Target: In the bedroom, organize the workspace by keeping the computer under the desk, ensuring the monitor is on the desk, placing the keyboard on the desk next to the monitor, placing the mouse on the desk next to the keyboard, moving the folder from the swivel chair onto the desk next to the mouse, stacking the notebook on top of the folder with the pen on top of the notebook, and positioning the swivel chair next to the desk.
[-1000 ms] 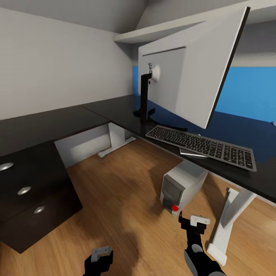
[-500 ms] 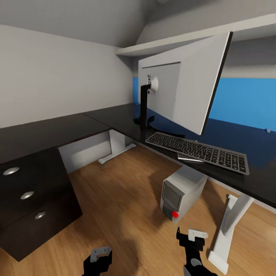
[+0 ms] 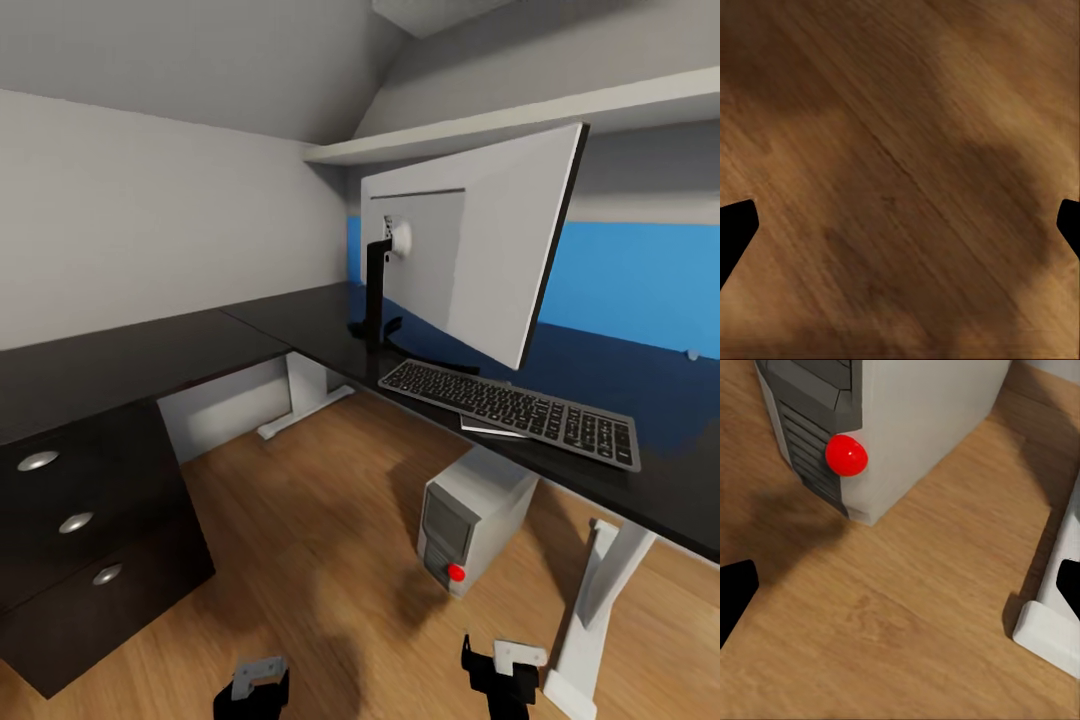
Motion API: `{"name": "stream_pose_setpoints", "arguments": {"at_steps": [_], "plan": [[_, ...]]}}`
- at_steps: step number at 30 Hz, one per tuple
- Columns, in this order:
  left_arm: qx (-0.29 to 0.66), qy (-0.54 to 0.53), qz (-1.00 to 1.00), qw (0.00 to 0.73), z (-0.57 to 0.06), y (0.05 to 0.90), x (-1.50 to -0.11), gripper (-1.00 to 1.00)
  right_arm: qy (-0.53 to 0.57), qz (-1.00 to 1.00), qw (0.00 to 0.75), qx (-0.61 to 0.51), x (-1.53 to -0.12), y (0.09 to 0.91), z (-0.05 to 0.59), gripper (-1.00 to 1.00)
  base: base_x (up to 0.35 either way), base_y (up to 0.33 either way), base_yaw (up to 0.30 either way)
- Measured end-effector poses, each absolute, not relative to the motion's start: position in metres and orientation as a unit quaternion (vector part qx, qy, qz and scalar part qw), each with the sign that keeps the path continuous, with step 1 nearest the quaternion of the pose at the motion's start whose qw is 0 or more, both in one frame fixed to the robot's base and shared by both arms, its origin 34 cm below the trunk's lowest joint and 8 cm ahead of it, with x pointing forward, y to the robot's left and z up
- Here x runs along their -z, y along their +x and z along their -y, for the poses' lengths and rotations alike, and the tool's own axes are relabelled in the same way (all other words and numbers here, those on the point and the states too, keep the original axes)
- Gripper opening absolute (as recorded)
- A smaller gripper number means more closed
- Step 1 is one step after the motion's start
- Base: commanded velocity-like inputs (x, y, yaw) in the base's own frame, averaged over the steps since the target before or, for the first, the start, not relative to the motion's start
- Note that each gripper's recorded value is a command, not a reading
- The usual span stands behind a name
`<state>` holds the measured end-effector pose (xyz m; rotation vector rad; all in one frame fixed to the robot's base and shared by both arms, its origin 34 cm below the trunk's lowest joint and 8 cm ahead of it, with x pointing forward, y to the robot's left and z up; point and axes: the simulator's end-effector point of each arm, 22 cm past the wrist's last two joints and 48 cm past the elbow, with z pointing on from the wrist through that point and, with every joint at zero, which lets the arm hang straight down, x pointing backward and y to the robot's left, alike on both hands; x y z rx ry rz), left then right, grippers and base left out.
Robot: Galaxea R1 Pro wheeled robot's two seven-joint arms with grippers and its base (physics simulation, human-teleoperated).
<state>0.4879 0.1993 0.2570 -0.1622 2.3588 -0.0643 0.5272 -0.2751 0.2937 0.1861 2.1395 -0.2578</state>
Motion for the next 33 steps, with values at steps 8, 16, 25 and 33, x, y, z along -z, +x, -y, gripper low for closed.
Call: {"name": "stream_pose_setpoints", "arguments": {"at_steps": [8,16,25,33], "plan": [[0.024,-0.08,-0.938,0.337,-0.202,0.458,-0.251,1.0,0.049,-0.882,0.465,0.057,-0.305,0.53,0.249,1.0,0.0,0.0,0.0],[0.012,-0.097,-0.934,0.343,-0.223,0.448,-0.262,1.0,0.045,-0.881,0.469,0.045,-0.323,0.536,0.244,1.0,0.0,0.0,0.033],[0.007,-0.099,-0.932,0.349,-0.23,0.453,-0.283,1.0,0.047,-0.882,0.467,0.042,-0.342,0.54,0.24,1.0,0.0,0.0,0.239],[0.007,-0.1,-0.932,0.348,-0.231,0.457,-0.3,1.0,0.047,-0.883,0.466,0.042,-0.359,0.543,0.24,1.0,0.0,0.0,0.277]]}}
